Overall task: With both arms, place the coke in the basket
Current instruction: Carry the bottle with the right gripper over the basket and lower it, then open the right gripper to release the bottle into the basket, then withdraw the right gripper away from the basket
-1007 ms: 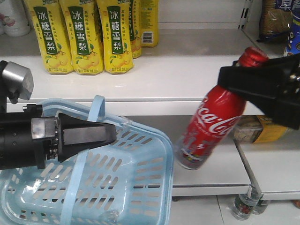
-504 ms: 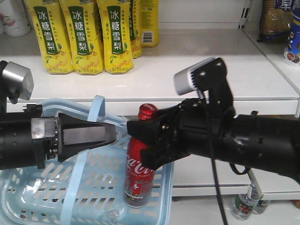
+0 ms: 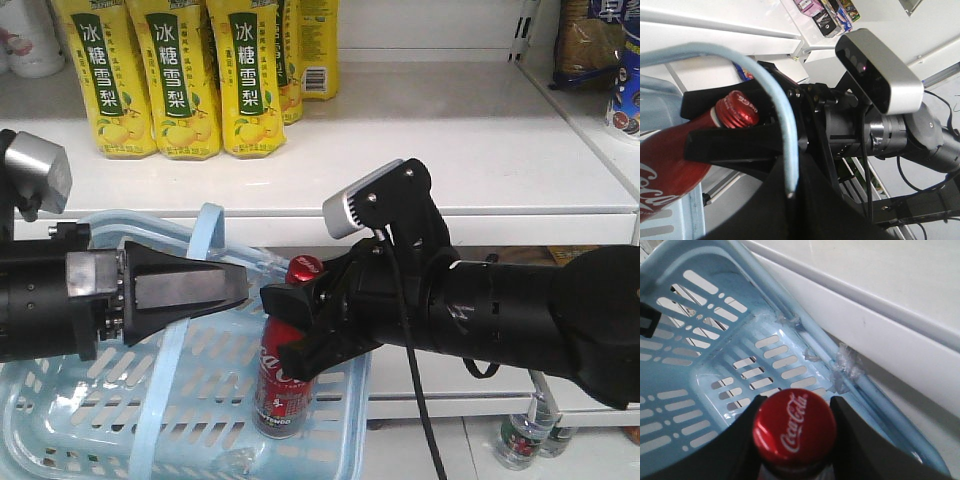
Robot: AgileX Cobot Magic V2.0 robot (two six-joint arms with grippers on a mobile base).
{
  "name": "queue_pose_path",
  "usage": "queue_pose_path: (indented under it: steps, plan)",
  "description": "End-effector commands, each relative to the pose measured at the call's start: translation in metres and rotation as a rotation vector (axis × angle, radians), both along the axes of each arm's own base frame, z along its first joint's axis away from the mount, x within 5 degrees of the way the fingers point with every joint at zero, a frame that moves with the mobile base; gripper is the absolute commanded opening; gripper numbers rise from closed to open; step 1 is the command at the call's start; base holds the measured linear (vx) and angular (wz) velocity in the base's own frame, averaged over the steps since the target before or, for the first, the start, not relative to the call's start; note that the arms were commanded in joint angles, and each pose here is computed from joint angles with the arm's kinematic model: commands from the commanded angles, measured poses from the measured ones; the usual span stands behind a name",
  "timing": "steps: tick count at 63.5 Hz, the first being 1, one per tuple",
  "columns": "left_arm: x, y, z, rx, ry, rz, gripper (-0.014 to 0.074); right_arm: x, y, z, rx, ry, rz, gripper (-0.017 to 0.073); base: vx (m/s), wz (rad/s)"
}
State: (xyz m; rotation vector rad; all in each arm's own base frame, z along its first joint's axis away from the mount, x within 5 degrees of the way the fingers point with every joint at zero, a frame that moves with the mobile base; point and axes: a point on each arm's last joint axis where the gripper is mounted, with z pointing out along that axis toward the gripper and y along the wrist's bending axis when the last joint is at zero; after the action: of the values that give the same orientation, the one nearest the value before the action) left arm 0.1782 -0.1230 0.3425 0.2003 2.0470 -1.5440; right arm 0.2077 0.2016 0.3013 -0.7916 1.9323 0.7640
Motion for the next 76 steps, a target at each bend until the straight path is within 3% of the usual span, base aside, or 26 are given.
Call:
queue_pose_path:
  steps: [1, 11, 16, 22, 30, 40, 48, 52, 59, 68, 76]
  plan:
    - [-0.004, 0.0, 0.017, -0.091, -0.028, 0.0, -0.0006, -0.001, -0.002, 0.023, 0.057, -0.06, -0.021, 0.034, 0.0, 0.0]
    - [-0.004, 0.0, 0.017, -0.091, -0.028, 0.0, -0.0006, 0.001, -0.003, 0.024, 0.057, -0.07, -0.045, 0.0565, 0.0, 0.0]
    - [-0.004, 0.0, 0.017, -0.091, -0.028, 0.0, -0.0006, 0.001, -0.005, 0.026, 0.061, -0.08, -0.05, 0.0621, 0.0, 0.0]
    - [-0.004, 0.0, 0.017, -0.091, -0.028, 0.0, -0.0006, -0.003, -0.009, 0.033, 0.069, -0.099, -0.049, 0.0621, 0.0, 0.0]
    - [-0.004, 0.0, 0.017, -0.091, -0.028, 0.0, -0.0006, -0.015, -0.02, 0.05, 0.092, -0.152, -0.051, 0.0536, 0.0, 0.0]
    - [-0.004, 0.0, 0.017, -0.091, -0.028, 0.0, -0.0006, -0.037, -0.042, 0.071, 0.079, -0.201, -0.036, 0.0273, 0.0, 0.0]
    - [-0.004, 0.0, 0.017, -0.091, -0.028, 0.0, -0.0006, -0.055, -0.071, 0.073, -0.076, -0.181, -0.036, -0.0017, 0.0, 0.0]
    - [-0.004, 0.0, 0.017, -0.091, -0.028, 0.0, -0.0006, -0.065, -0.089, 0.072, -0.175, -0.158, -0.076, -0.0012, 0.0, 0.0]
    - [-0.004, 0.0, 0.017, -0.091, -0.028, 0.0, -0.0006, -0.086, -0.119, 0.065, -0.23, -0.159, -0.221, -0.0005, 0.0, 0.0]
    - [-0.004, 0.0, 0.017, -0.091, -0.028, 0.0, -0.0006, -0.115, -0.147, 0.025, -0.152, -0.183, -0.365, -0.0005, 0.0, 0.0]
    - [-0.004, 0.0, 0.017, -0.091, -0.028, 0.0, -0.0006, -0.138, -0.166, -0.014, -0.09, -0.203, -0.434, -0.0005, 0.0, 0.0]
